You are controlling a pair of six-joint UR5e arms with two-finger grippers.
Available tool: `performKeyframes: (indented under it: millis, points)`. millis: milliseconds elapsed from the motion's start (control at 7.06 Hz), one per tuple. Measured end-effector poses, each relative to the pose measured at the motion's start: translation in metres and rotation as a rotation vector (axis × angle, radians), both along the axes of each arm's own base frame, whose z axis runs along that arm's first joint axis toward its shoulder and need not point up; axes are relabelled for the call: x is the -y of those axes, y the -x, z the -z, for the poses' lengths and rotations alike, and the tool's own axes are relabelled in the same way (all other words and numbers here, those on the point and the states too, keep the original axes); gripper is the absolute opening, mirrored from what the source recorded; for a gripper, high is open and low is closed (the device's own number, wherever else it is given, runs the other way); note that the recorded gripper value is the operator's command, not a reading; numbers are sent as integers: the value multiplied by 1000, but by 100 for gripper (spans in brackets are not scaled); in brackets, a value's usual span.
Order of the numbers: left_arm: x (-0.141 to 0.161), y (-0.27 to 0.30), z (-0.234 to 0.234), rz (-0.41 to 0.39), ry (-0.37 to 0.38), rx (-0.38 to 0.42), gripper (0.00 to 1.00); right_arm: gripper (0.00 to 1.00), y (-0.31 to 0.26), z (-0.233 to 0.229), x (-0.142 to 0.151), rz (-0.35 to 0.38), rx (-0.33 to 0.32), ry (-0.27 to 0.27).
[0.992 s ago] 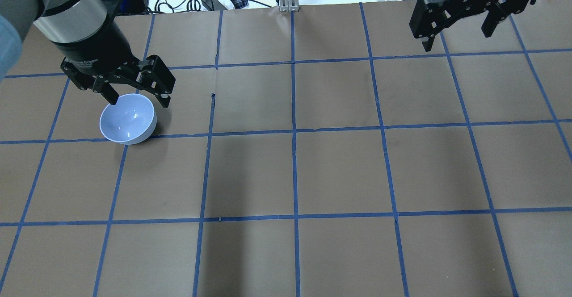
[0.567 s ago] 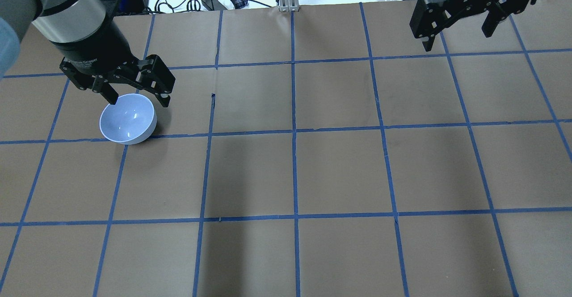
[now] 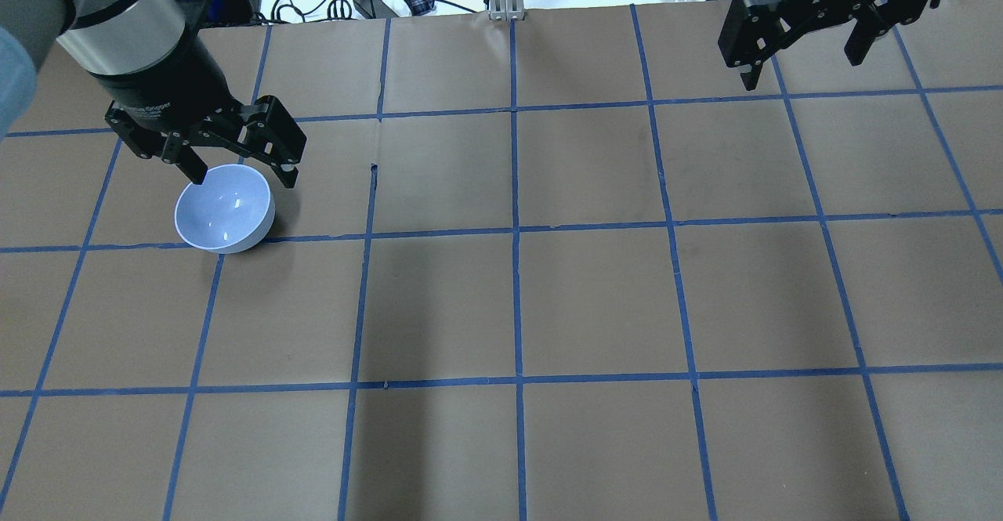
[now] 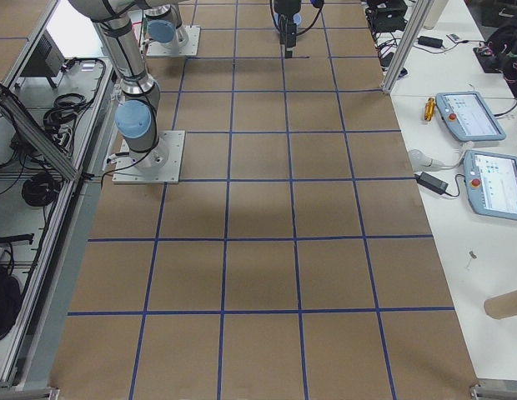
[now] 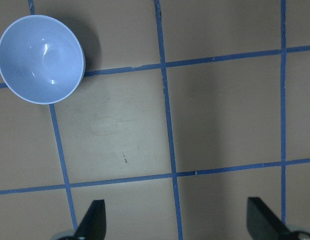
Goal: Stack green bowl on blue bowl
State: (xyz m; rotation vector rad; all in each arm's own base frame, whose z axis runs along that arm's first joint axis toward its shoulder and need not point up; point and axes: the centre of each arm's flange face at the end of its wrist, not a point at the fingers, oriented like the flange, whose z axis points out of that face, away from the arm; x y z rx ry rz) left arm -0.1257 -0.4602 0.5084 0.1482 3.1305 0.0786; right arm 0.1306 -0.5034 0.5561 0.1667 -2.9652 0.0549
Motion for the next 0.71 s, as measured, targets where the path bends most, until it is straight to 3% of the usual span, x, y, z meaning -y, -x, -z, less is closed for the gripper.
performKeyframes:
  millis: [709]
  points:
    - [1,-7,-1,-3,2,10,100,100,0,0,0,0,0,0]
